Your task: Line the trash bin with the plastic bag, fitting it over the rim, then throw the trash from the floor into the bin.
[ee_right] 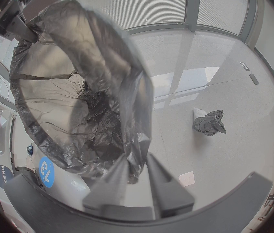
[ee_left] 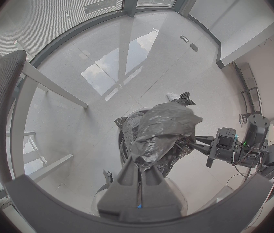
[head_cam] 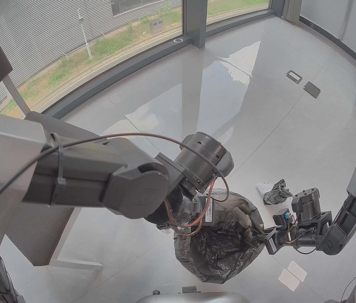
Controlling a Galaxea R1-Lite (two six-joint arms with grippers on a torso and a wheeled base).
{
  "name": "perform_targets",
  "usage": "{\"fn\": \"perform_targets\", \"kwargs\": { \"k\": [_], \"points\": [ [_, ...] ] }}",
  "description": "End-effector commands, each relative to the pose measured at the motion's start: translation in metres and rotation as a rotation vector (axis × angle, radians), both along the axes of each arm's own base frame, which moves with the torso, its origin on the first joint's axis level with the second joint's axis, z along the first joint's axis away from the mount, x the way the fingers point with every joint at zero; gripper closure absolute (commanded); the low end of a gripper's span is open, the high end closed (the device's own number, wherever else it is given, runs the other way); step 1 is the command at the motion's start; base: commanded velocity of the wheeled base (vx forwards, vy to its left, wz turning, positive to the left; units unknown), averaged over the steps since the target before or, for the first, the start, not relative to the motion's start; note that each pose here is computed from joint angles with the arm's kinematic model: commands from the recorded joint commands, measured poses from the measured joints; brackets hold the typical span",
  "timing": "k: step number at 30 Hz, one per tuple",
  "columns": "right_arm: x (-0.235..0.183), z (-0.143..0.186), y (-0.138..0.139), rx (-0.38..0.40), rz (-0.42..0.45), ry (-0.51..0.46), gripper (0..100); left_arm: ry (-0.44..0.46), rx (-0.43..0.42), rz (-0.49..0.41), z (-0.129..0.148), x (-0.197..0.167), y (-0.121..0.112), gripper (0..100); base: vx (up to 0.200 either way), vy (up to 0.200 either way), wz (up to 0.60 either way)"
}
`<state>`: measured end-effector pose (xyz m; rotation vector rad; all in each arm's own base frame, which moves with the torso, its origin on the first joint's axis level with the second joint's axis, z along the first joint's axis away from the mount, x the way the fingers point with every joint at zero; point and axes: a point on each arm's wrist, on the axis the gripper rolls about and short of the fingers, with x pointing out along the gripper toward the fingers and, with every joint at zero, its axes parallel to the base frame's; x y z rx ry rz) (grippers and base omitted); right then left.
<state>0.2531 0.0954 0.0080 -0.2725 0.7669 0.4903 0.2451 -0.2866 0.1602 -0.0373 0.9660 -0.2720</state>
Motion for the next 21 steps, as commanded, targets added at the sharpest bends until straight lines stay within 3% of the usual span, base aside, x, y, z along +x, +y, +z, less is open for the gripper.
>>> {"fn": "perform_targets", "kwargs": {
  "k": [1, 4, 9, 21],
  "points": [
    [0.002, 0.0, -0.003, 0.0, -0.013, -0.009, 0, 0.007, 0.005, 0.008, -0.006, 0.003, -0.003, 100, 0.0, 0.0, 0.0],
    [0.005, 0.003, -0.008, 0.0, -0.026, -0.028, 0, 0.005, -0.002, 0.015, -0.006, 0.007, -0.003, 100, 0.0, 0.0, 0.0],
    [0.004, 0.026, -0.021, -0.008, -0.032, -0.144, 0, -0.015, -0.034, 0.077, -0.004, 0.034, -0.002, 100, 0.0, 0.0, 0.0],
    [-0.021, 0.048, -0.025, 0.011, -0.02, -0.198, 0, -0.039, -0.056, 0.163, -0.012, 0.077, 0.003, 100, 0.0, 0.0, 0.0]
  ]
}}
